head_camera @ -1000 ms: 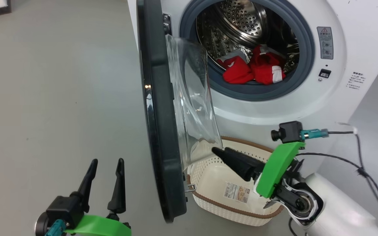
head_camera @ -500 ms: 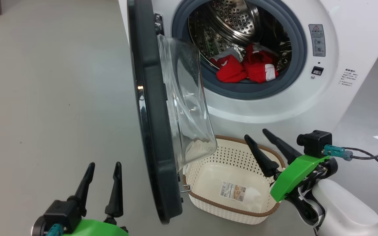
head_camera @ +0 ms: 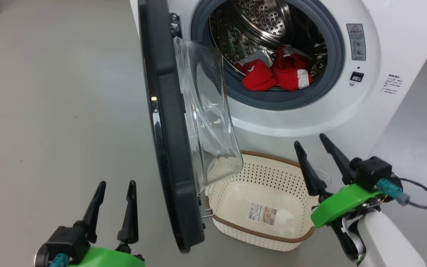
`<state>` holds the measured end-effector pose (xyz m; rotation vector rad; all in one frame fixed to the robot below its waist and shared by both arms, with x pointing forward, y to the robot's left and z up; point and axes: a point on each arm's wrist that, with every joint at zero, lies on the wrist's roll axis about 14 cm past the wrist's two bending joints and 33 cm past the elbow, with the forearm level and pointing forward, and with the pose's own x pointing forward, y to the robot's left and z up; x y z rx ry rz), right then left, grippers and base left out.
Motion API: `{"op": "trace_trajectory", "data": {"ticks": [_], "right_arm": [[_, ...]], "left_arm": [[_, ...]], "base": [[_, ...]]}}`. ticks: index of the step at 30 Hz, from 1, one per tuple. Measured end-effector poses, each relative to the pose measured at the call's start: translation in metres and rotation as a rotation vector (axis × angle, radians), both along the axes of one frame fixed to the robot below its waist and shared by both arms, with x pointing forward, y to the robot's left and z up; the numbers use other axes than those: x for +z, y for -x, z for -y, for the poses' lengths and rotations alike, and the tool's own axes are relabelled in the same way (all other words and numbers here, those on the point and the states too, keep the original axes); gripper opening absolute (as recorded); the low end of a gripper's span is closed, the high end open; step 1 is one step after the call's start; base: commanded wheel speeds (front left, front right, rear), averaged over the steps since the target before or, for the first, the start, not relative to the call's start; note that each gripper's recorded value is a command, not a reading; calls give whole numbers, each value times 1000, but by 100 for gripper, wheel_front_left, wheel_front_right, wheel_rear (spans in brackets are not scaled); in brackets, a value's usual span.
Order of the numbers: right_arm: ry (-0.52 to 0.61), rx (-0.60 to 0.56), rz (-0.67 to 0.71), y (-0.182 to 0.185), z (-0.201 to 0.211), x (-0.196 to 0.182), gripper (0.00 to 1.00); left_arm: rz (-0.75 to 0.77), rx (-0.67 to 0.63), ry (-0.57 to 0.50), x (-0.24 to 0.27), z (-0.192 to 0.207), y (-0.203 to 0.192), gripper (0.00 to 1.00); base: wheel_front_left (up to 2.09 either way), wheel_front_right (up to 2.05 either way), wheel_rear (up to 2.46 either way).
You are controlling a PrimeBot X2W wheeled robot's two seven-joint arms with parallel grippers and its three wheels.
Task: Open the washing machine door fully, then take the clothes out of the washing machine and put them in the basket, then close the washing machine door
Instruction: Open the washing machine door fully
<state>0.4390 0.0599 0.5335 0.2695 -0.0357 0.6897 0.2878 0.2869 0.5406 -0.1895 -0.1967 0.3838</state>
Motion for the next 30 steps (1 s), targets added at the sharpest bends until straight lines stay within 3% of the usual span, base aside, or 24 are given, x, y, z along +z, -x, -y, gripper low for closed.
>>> {"op": "trace_trajectory", "data": {"ticks": [9,15,30], "right_arm": [[42,-37,120,7,11,16,100],[45,-37,77,18,17,0,100],[23,-18,68,32,14,2,100]], "left_arm": [[1,1,2,-1,1,-2,100],[3,4,10,-1,2,-2,100],[1,13,10,-3,0,3,100]], "base": [[0,0,0],[0,0,0],[0,0,0]]}}
